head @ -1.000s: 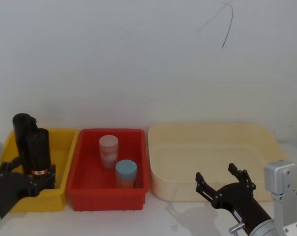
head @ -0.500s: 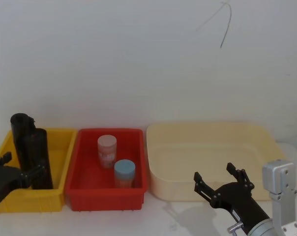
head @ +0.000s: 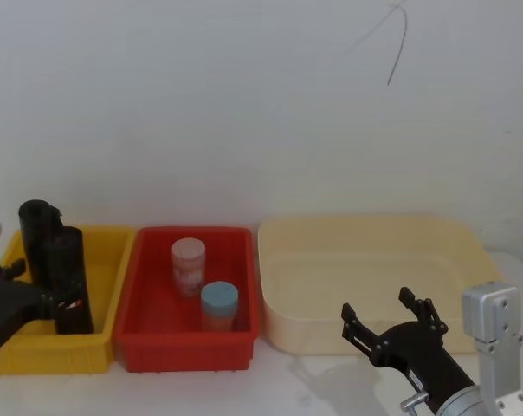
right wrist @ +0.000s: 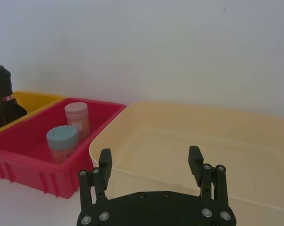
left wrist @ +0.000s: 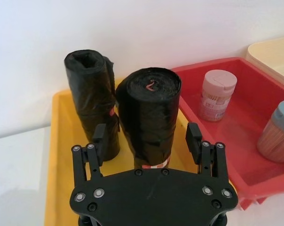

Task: Pick up the garbage bag with the one hand and transfer it to the other hand.

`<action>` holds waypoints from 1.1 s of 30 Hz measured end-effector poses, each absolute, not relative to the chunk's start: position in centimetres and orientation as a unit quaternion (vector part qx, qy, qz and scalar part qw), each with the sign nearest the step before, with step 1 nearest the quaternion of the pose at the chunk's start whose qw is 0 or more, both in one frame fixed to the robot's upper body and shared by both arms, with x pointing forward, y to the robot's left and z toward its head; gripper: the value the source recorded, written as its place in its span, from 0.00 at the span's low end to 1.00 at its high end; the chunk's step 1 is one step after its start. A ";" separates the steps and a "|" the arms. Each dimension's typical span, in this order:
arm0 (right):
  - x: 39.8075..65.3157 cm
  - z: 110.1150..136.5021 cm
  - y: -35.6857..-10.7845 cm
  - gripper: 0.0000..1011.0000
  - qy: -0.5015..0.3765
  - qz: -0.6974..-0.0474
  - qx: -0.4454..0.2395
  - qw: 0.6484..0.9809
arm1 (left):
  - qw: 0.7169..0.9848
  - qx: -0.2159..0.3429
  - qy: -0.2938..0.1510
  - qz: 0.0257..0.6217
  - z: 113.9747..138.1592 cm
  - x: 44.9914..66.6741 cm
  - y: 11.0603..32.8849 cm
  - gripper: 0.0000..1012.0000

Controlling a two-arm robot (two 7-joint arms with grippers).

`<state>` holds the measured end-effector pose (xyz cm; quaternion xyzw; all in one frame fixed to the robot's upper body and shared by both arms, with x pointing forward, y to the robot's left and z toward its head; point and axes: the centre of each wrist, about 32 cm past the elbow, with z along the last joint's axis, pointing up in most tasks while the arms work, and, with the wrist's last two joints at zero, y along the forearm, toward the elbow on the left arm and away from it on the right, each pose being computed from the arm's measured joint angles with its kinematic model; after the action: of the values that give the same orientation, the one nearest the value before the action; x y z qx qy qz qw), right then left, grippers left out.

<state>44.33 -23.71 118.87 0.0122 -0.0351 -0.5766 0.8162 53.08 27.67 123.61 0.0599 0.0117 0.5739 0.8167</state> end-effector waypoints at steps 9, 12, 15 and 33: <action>44.3 118.9 -23.7 0.99 -0.035 -0.577 0.012 0.816 | 0.820 0.068 0.011 0.568 123.7 54.3 27.4 0.99; 44.3 118.9 -23.7 0.99 -0.035 -0.577 0.012 0.816 | 0.823 0.070 0.011 0.564 123.6 54.8 27.2 0.99; 44.3 118.9 -23.7 0.99 -0.035 -0.577 0.012 0.816 | 0.825 0.071 0.011 0.560 123.6 55.0 27.0 0.93; 44.3 118.9 -23.7 0.99 -0.035 -0.577 0.012 0.816 | 0.829 0.073 -0.003 0.554 123.3 55.0 26.8 0.48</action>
<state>44.33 -23.71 118.87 0.0122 -0.0351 -0.5766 0.8162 55.01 26.79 123.29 0.0735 -0.0027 0.5544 0.8290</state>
